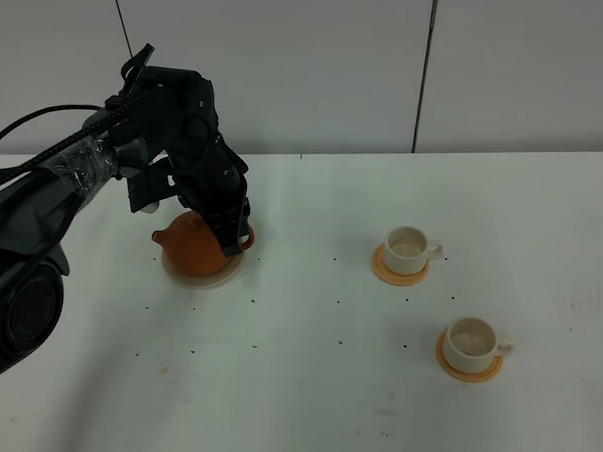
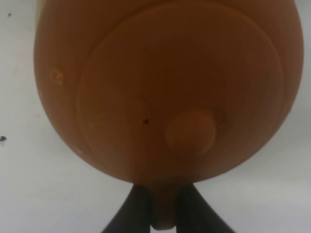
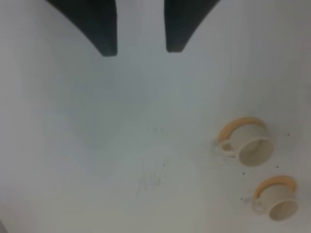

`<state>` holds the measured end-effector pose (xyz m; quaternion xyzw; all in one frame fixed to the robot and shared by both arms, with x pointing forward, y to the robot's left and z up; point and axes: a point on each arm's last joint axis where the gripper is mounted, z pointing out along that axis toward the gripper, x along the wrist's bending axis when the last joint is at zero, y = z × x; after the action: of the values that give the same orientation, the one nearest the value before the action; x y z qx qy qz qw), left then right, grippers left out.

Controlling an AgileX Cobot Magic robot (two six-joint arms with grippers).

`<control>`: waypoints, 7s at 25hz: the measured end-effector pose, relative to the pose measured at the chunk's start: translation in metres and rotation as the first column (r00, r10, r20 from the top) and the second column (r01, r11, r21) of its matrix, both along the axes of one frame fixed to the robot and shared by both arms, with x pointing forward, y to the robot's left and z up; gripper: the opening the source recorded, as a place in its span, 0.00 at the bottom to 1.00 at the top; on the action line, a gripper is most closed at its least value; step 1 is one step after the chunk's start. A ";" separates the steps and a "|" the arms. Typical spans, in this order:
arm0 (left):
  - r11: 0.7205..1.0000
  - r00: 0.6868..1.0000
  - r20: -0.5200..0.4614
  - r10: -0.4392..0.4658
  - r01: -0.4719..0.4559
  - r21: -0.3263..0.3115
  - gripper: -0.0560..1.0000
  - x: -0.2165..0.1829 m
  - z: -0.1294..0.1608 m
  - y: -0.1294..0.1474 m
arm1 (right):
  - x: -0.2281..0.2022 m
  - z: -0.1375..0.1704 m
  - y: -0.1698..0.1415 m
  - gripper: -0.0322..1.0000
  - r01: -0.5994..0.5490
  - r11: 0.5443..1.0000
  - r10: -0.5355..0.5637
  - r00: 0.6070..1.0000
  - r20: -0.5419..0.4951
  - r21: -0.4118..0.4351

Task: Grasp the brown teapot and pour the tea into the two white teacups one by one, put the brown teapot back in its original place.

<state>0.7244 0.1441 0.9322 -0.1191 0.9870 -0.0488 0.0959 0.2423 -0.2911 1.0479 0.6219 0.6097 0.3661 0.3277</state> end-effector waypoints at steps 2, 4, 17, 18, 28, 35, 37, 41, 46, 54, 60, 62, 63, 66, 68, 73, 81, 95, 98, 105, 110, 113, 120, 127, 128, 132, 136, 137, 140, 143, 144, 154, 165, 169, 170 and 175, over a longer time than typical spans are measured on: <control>1.000 1.000 0.000 0.000 0.000 0.001 0.22 0.000 0.000 0.000 | 0.000 0.000 0.000 0.26 0.000 1.000 0.000 1.000 0.000 0.000; 1.000 1.000 0.000 0.000 0.000 0.002 0.22 0.000 0.000 0.000 | 0.000 0.000 0.000 0.26 0.000 1.000 0.000 1.000 0.000 0.000; 0.998 0.998 -0.062 -0.003 0.007 0.068 0.22 -0.002 0.012 0.005 | 0.000 0.000 0.000 0.26 0.000 1.000 0.000 1.000 0.000 -0.001; 0.998 0.999 -0.054 -0.002 0.006 0.069 0.22 -0.001 0.013 0.006 | 0.000 0.000 0.000 0.26 0.000 1.000 0.000 1.000 0.000 -0.001; 0.997 1.000 -0.022 -0.009 0.011 0.081 0.22 0.003 0.020 0.006 | 0.000 0.000 0.000 0.26 0.000 1.000 0.000 1.000 0.000 -0.001; 0.989 0.993 0.021 -0.119 0.117 0.093 0.22 0.000 0.044 0.007 | 0.000 0.000 0.000 0.26 0.000 1.000 0.000 1.000 0.000 0.000; 0.982 0.985 0.046 -0.165 0.159 0.099 0.22 -0.003 0.058 0.008 | 0.000 0.000 0.000 0.26 0.000 1.000 0.000 1.000 0.000 0.000; 0.958 0.958 0.096 -0.270 0.257 0.124 0.22 -0.008 0.085 0.010 | 0.000 0.000 0.000 0.26 0.000 1.000 0.000 1.000 0.000 -0.001; 0.925 0.921 0.135 -0.367 0.345 0.160 0.22 -0.014 0.108 0.010 | 0.000 0.000 0.000 0.26 0.000 1.000 0.000 1.000 0.000 -0.001; 0.883 0.865 0.188 -0.465 0.438 0.169 0.22 -0.029 0.136 -0.006 | 0.000 0.000 0.000 0.26 0.000 1.000 0.000 1.000 0.000 -0.001; 0.863 0.857 0.133 -0.498 0.474 0.178 0.22 -0.050 0.140 0.001 | 0.000 0.000 0.000 0.26 0.000 1.000 0.000 1.000 0.000 -0.001; 0.850 0.854 0.078 -0.514 0.494 0.184 0.22 -0.060 0.132 0.005 | 0.000 0.000 0.000 0.26 0.000 1.000 0.000 1.000 0.000 -0.001; 0.845 0.854 0.050 -0.518 0.502 0.185 0.22 -0.065 0.127 0.008 | 0.000 0.000 0.000 0.26 0.000 1.000 0.000 1.000 0.000 -0.001; 0.830 0.849 -0.019 -0.529 0.521 0.200 0.22 -0.079 0.118 0.015 | 0.000 0.000 0.000 0.26 0.000 1.000 0.000 1.000 0.000 -0.001; 0.809 0.836 -0.056 -0.546 0.544 0.222 0.22 -0.088 0.116 0.021 | 0.000 0.000 0.000 0.26 0.000 1.000 0.000 1.000 0.000 -0.001; 0.757 0.794 -0.131 -0.593 0.606 0.245 0.22 -0.102 0.106 0.029 | 0.000 0.000 0.000 0.26 0.000 1.000 0.000 1.000 0.000 -0.001; 0.621 0.685 -0.204 -0.700 0.724 0.301 0.22 -0.102 0.103 0.036 | 0.000 0.000 0.000 0.26 0.000 1.000 0.000 1.000 0.000 -0.001; 0.549 0.627 -0.235 -0.743 0.771 0.322 0.22 -0.101 0.103 0.038 | 0.000 0.000 0.000 0.26 0.000 1.000 0.000 1.000 0.000 -0.001; 0.545 0.626 -0.239 -0.742 0.771 0.329 0.22 -0.101 0.104 0.039 | 0.000 0.000 0.000 0.26 0.000 1.000 0.000 1.000 0.000 -0.001; 0.490 0.587 -0.268 -0.764 0.798 0.351 0.22 -0.100 0.104 0.041 | 0.000 0.000 0.000 0.26 0.000 1.000 0.000 1.000 0.000 -0.001; 0.456 0.563 -0.288 -0.774 0.812 0.364 0.22 -0.099 0.105 0.043 | 0.000 0.000 0.000 0.26 0.000 1.000 0.000 1.000 0.000 -0.001; 0.450 0.558 -0.290 -0.778 0.816 0.363 0.22 -0.099 0.105 0.043 | 0.000 0.000 0.000 0.26 0.000 1.000 0.000 1.000 0.000 -0.001; 0.330 0.437 -0.321 -0.840 0.882 0.336 0.22 -0.099 0.105 0.042 | 0.000 0.000 0.000 0.26 0.000 1.000 0.000 1.000 0.000 -0.001; 0.185 0.277 -0.329 -0.903 0.941 0.283 0.22 -0.101 0.103 0.038 | 0.000 0.000 0.000 0.26 0.000 1.000 0.000 1.000 0.000 0.000; 0.153 0.246 -0.336 -0.909 0.948 0.279 0.22 -0.101 0.103 0.038 | 0.000 0.000 0.000 0.26 0.000 1.000 0.000 1.000 0.000 0.000; 0.031 0.126 -0.360 -0.924 0.966 0.258 0.22 -0.101 0.103 0.038 | 0.000 0.000 0.000 0.26 0.000 1.000 0.000 1.000 0.000 0.000; -0.051 0.044 -0.371 -0.928 0.969 0.242 0.22 -0.101 0.103 0.038 | 0.000 0.000 0.000 0.26 -0.001 1.000 0.001 1.000 0.000 -0.001; -0.067 0.027 -0.372 -0.928 0.969 0.238 0.22 -0.101 0.103 0.037 | 0.000 0.000 0.000 0.26 -0.001 1.000 0.001 1.000 0.000 -0.001; -0.101 -0.017 -0.353 -0.936 0.970 0.222 0.22 -0.102 0.103 0.035 | 0.000 0.000 0.000 0.26 -0.001 1.000 0.001 1.000 0.000 -0.001; -0.124 -0.047 -0.335 -0.941 0.970 0.211 0.22 -0.103 0.102 0.033 | 0.000 0.000 0.000 0.26 -0.001 1.000 0.001 1.000 0.000 -0.001; -0.129 -0.053 -0.333 -0.942 0.969 0.209 0.22 -0.103 0.102 0.033 | 0.000 0.000 0.000 0.26 -0.001 1.000 0.001 1.000 0.000 -0.001; -0.195 -0.124 -0.325 -0.938 0.961 0.196 0.22 -0.104 0.102 0.031 | 0.000 0.000 0.000 0.26 0.000 1.000 0.000 1.000 0.000 0.000; -0.266 -0.197 -0.322 -0.926 0.946 0.184 0.22 -0.104 0.102 0.030 | 0.000 0.000 0.000 0.26 -0.001 1.000 0.001 1.000 0.000 -0.001; -0.358 -0.289 -0.332 -0.898 0.918 0.171 0.22 -0.104 0.102 0.030 | 0.000 0.000 0.000 0.26 -0.001 1.000 0.001 1.000 0.000 -0.001; -0.372 -0.303 -0.332 -0.893 0.913 0.169 0.22 -0.105 0.102 0.030 | 0.000 0.000 0.000 0.26 -0.001 1.000 0.001 1.000 0.000 -0.001; -0.407 -0.339 -0.332 -0.881 0.899 0.164 0.22 -0.105 0.102 0.030 | 0.000 0.000 0.000 0.26 -0.001 1.000 0.001 1.000 0.000 -0.001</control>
<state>0.6197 0.1736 1.0338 0.7591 0.6456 0.0823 0.0107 0.2423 -0.2911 1.0479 0.6214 0.6102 0.3658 0.3280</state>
